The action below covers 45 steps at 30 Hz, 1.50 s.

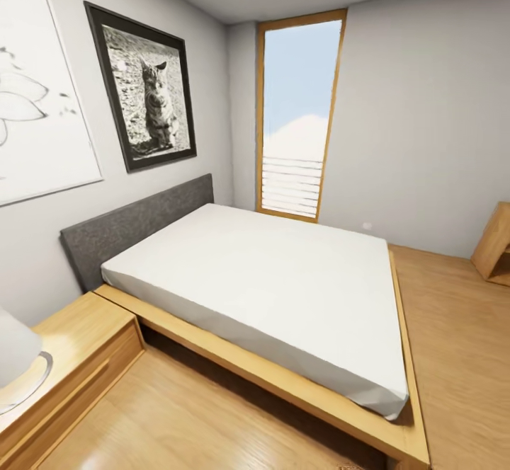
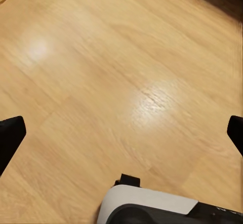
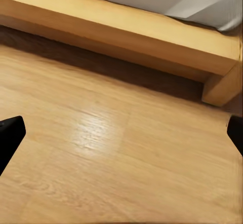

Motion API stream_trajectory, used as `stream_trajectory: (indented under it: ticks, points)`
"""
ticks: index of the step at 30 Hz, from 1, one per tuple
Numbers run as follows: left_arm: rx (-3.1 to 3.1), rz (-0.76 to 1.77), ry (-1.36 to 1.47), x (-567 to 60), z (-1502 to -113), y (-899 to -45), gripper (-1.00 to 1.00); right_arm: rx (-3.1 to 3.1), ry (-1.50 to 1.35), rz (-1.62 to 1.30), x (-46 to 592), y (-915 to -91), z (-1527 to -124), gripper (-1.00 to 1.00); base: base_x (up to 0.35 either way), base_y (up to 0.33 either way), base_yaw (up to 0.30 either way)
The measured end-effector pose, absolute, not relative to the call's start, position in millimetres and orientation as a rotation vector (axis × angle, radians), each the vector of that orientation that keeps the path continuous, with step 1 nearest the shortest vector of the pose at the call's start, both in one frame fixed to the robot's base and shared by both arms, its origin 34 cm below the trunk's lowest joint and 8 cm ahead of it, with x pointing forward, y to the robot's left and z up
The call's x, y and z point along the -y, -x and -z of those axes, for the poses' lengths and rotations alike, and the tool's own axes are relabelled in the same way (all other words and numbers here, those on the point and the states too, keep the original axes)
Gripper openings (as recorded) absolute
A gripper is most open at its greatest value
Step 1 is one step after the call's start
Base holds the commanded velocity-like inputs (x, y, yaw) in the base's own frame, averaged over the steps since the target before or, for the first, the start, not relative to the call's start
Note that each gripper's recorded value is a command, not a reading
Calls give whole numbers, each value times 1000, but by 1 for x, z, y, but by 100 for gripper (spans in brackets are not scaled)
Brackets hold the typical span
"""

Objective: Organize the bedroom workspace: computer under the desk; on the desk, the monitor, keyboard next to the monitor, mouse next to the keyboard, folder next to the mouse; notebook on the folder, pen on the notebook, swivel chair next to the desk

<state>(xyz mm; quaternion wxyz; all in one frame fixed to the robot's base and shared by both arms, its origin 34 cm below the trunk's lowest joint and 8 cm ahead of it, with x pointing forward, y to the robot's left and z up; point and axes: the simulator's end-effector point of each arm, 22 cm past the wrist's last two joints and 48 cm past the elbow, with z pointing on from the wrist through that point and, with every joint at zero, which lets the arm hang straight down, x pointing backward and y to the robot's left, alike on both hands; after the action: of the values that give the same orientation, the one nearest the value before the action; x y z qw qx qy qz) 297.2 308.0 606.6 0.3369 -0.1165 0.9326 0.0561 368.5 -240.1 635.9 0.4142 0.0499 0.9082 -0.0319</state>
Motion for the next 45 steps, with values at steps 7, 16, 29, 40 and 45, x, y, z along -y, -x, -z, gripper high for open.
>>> stream_trajectory:
  ticks: [7,16,29,40,45]
  points:
    - [-2432,-146,304,-308,-610,-296,100,-2283,-125,81,240,-368,-639,100,0,0,-300]
    - [-2432,-147,303,-309,-610,-296,100,-2282,-124,81,241,-368,-639,100,0,0,-300]
    - [-2433,-146,301,-309,-610,-296,100,-2280,-120,78,240,-368,-640,100,0,0,-300]
    - [-2428,-146,302,-309,-611,-298,100,-2276,-117,76,240,-369,-641,100,1,1,-300]
    - [-2425,-145,302,-309,-611,-299,100,-2273,-117,76,240,-370,-641,100,104,90,-300]
